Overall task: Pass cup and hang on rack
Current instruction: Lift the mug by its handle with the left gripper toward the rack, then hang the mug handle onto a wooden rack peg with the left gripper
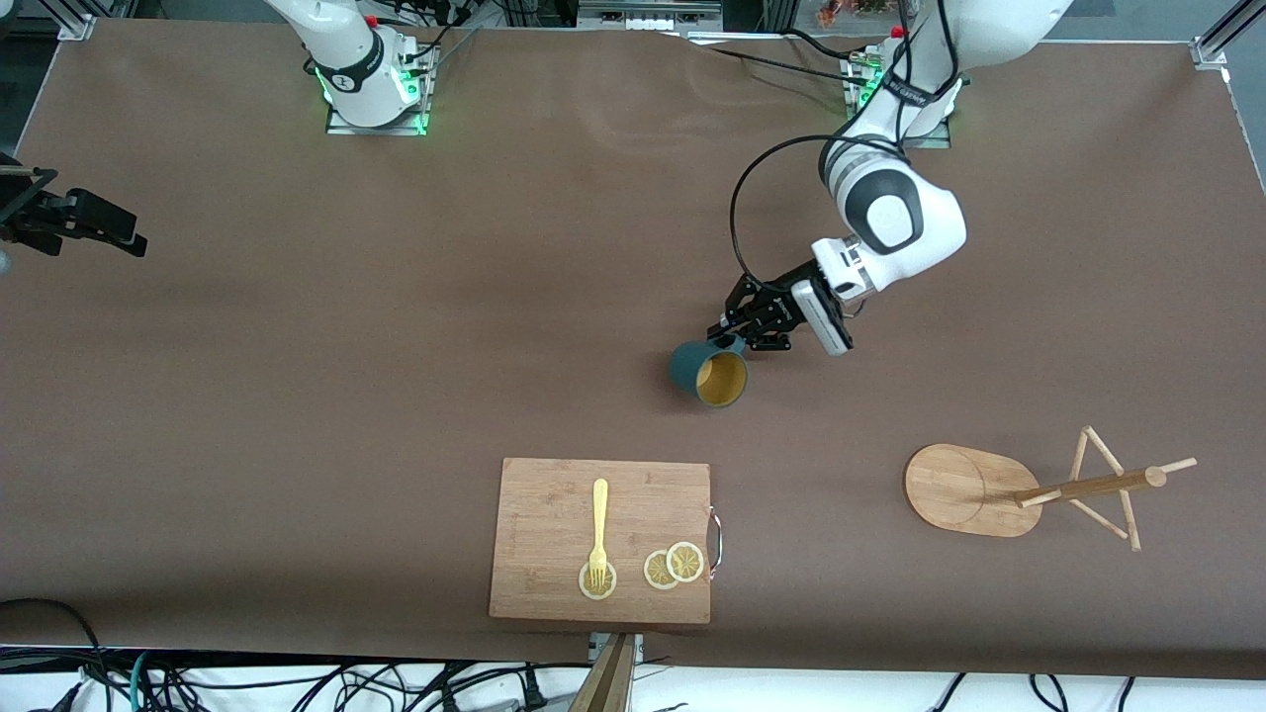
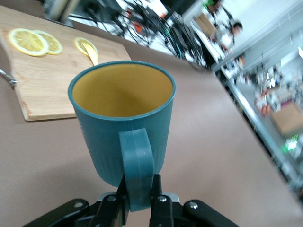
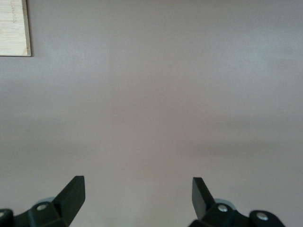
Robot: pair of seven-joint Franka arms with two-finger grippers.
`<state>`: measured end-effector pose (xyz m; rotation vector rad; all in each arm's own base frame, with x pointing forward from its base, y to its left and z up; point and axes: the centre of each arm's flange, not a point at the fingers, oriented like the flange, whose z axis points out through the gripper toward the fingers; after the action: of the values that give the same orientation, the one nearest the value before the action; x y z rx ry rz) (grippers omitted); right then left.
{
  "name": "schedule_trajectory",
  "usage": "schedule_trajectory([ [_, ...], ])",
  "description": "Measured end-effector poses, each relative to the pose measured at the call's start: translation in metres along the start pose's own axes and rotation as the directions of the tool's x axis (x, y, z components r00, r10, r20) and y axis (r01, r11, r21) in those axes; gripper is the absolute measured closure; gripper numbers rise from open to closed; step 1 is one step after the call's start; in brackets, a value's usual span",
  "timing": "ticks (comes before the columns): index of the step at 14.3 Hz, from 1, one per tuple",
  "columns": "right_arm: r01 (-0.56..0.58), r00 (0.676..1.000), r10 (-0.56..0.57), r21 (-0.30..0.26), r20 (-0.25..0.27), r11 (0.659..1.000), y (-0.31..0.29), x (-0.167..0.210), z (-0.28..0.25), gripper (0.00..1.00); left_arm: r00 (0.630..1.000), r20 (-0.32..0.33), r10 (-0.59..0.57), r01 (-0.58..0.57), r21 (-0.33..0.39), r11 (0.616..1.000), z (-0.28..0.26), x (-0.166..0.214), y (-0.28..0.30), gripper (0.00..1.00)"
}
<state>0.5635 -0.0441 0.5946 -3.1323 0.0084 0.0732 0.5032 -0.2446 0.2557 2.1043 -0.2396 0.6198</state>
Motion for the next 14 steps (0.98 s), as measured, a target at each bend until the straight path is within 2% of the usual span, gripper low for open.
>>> schedule_trajectory([
  [3,0.0,1.0,0.0,0.0,-0.001,1.0,0.0,0.0,0.0,0.0,0.973,-0.048,-0.226,0.226,-0.021,0.974,-0.023,0.025,0.02,0.8],
  [5,0.0,1.0,0.0,0.0,-0.001,1.0,0.0,0.0,0.0,0.0,0.943,-0.045,-0.33,0.328,-0.052,0.943,-0.036,0.039,0.029,0.8],
  [7,0.0,1.0,0.0,0.0,-0.001,1.0,0.0,0.0,-0.001,0.0,0.932,0.031,-0.362,0.363,-0.085,0.928,-0.057,0.055,0.025,0.8],
  [10,-0.001,1.0,0.001,0.0,-0.002,1.0,0.001,0.0,-0.001,0.0,0.908,0.172,-0.382,0.407,-0.136,0.903,-0.116,0.077,-0.019,0.8],
  [12,-0.001,1.0,0.001,0.0,-0.002,1.0,0.001,0.0,-0.001,0.0,0.881,0.22,-0.42,0.461,-0.187,0.868,-0.161,0.082,-0.05,0.8],
  [14,-0.001,1.0,0.001,0.0,-0.003,1.0,0.001,0.0,-0.001,0.0,0.858,0.236,-0.457,0.507,-0.239,0.828,-0.193,0.083,-0.068,0.8],
])
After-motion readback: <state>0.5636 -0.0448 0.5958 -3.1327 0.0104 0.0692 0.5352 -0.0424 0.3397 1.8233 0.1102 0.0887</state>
